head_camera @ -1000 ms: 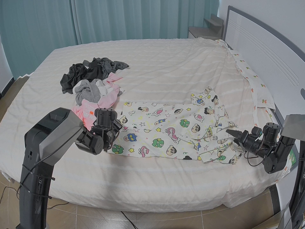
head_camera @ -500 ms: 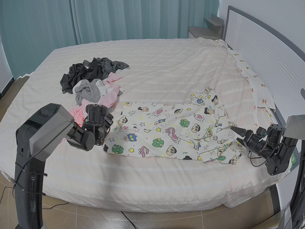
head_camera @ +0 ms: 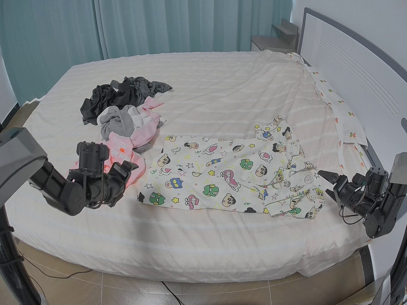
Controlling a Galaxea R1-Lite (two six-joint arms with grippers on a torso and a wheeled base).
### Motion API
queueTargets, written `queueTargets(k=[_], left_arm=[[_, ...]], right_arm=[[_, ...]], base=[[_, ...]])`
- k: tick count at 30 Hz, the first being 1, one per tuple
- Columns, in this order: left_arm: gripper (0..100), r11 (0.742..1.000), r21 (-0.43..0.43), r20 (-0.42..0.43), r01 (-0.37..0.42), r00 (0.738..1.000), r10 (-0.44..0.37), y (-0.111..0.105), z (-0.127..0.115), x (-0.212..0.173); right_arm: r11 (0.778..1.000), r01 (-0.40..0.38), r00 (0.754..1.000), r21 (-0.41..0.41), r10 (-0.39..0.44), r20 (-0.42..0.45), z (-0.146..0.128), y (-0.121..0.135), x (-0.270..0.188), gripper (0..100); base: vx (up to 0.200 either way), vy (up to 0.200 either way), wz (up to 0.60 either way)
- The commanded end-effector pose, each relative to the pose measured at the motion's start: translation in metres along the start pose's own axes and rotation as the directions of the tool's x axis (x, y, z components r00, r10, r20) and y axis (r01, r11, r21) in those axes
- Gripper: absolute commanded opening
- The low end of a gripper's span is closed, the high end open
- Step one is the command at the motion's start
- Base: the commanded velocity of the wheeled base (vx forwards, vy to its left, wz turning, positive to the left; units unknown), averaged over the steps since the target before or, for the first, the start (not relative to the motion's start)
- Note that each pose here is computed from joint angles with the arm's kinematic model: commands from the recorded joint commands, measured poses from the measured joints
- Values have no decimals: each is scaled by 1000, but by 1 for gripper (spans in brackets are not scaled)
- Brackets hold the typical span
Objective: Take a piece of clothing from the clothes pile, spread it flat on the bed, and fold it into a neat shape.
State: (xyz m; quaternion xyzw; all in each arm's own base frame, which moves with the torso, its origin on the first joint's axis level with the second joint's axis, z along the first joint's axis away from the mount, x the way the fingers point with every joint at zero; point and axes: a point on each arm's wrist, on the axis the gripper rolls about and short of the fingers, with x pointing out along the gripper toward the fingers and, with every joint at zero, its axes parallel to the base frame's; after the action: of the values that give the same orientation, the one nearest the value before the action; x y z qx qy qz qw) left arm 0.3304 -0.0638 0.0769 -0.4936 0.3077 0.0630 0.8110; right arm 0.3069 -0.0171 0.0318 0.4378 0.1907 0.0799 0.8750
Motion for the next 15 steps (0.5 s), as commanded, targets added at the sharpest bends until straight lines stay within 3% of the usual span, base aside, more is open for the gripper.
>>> queueTargets(k=[1, 5, 10, 15], left_arm=[[100, 994, -73, -89, 82, 992, -89, 22, -19, -48], [100, 987, -18, -80, 159, 984, -159, 23, -29, -49], [100, 987, -2, -93, 159, 983, -159, 23, -41, -47], [100, 988, -13, -78, 152, 985, -153, 23, -40, -47]], right_arm=[[999, 33, 997, 35, -31, -68, -35, 32, 0, 100], [991, 59, 993, 122, -46, -107, -50, 33, 4, 100], [988, 79, 993, 129, -67, -95, -47, 27, 3, 100], [987, 98, 989, 127, -82, -125, -56, 25, 1, 100]], base=[[0, 0, 0], [0, 0, 0], [0, 0, 0], [200, 0, 0]])
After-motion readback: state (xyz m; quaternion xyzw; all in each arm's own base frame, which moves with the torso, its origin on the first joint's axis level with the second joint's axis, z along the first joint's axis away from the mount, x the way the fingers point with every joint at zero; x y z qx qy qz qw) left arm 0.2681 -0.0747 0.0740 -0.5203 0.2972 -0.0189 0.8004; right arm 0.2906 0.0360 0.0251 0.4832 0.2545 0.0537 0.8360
